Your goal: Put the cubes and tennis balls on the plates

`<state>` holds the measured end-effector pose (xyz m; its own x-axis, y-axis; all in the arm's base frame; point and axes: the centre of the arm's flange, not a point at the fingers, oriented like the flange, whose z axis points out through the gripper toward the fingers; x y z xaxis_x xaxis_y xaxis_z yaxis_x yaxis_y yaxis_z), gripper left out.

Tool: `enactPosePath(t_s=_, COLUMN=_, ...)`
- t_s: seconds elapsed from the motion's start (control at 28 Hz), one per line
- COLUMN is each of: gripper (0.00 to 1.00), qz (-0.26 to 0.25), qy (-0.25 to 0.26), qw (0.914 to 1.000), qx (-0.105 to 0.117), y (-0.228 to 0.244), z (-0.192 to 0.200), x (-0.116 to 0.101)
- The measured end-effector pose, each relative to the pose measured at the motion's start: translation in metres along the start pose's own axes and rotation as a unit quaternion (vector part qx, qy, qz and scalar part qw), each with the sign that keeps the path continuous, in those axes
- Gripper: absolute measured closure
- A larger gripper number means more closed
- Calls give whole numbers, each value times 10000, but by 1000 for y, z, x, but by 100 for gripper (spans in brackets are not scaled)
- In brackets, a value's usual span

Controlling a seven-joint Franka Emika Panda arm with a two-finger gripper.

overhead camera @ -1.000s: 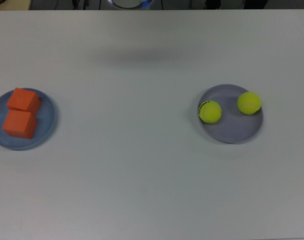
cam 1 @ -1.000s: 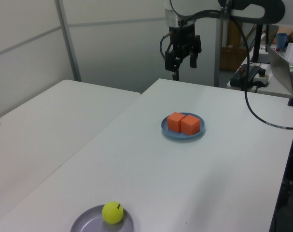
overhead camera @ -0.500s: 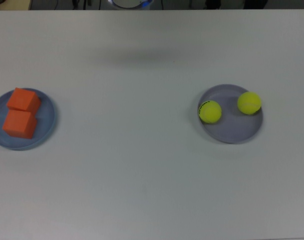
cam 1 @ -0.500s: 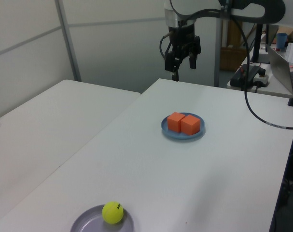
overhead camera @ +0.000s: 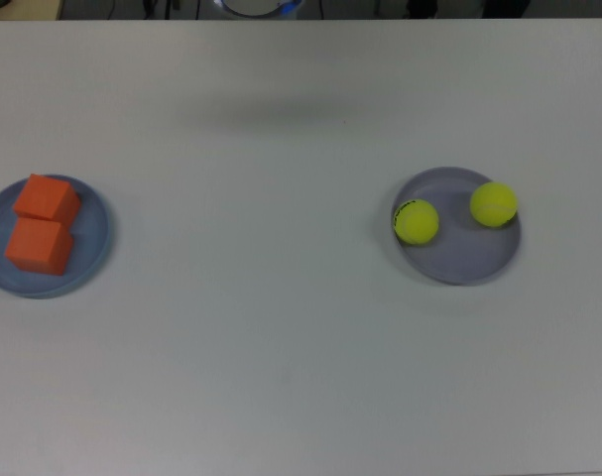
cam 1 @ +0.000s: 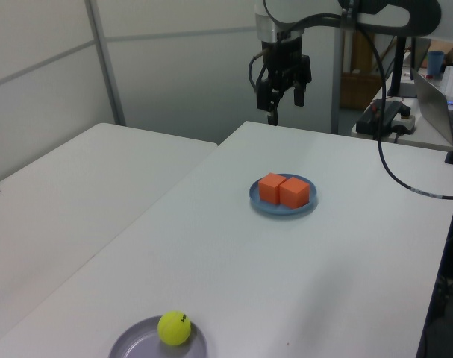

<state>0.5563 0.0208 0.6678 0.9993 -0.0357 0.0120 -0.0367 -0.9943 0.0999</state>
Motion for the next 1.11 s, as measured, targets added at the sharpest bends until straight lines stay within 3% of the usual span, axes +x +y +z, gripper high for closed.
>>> enactPosePath(t_s=1.11, gripper=0, qz=-25, qy=-15, qw=10000, qx=-1, y=15, z=2, x=1)
